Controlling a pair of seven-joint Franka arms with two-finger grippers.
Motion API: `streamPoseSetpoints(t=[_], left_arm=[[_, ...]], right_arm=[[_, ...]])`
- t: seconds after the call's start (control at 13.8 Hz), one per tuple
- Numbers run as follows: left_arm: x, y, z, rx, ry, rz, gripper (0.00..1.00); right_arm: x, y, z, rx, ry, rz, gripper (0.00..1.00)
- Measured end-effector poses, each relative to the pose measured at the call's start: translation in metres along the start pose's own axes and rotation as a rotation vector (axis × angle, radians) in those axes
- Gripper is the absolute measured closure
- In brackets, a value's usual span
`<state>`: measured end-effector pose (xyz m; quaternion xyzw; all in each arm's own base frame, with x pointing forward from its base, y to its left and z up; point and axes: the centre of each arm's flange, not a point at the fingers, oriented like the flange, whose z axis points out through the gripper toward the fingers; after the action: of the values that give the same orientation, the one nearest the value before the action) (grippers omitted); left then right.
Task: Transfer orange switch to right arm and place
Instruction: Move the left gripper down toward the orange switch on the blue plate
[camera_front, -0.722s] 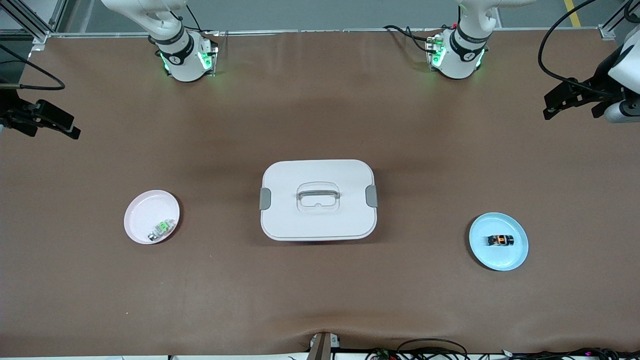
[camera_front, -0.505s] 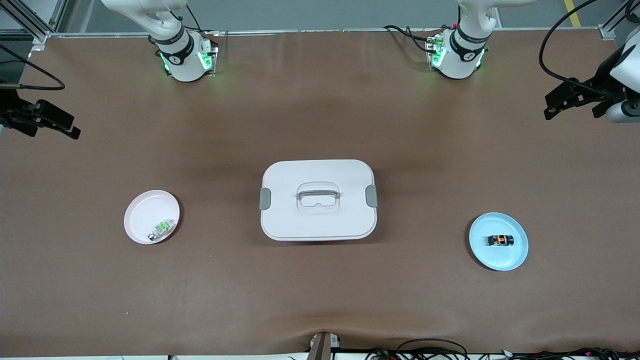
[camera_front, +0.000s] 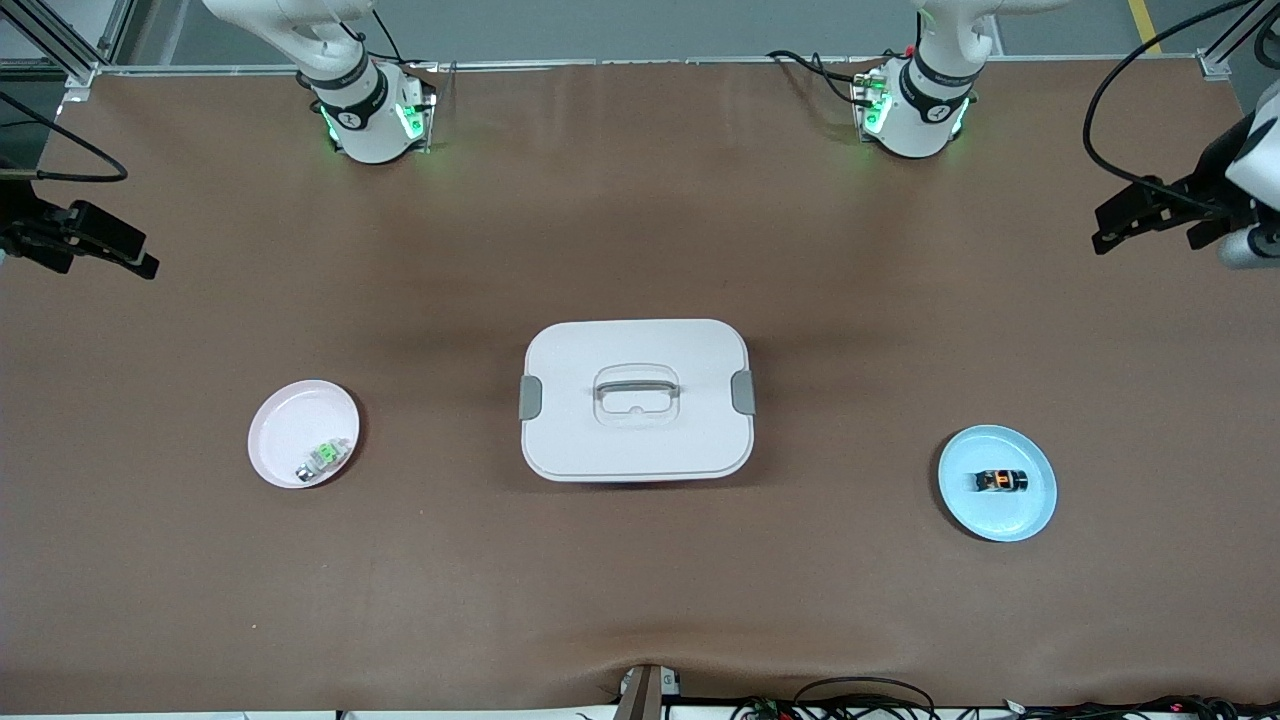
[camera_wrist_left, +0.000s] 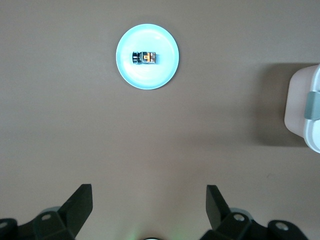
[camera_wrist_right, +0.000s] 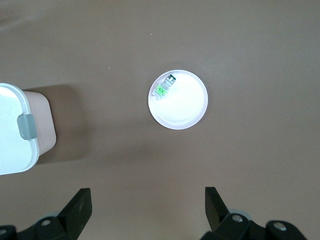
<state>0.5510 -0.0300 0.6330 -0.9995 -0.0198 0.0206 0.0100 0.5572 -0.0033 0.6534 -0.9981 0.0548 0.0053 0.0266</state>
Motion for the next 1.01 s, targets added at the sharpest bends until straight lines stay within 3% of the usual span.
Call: streamPoseSetpoints(t=[0.58, 1.01], left_arm=[[0.082, -0.013, 0.129, -0.016, 0.023, -0.003, 0.00], [0.122, -0.013, 0.215, -0.017, 0.027, -0.003, 0.00]], right_arm=[[0.001, 0.001, -0.001, 0.001, 0.005, 0.001, 0.00], [0.001, 0.001, -0.001, 0.001, 0.007, 0.001, 0.00]])
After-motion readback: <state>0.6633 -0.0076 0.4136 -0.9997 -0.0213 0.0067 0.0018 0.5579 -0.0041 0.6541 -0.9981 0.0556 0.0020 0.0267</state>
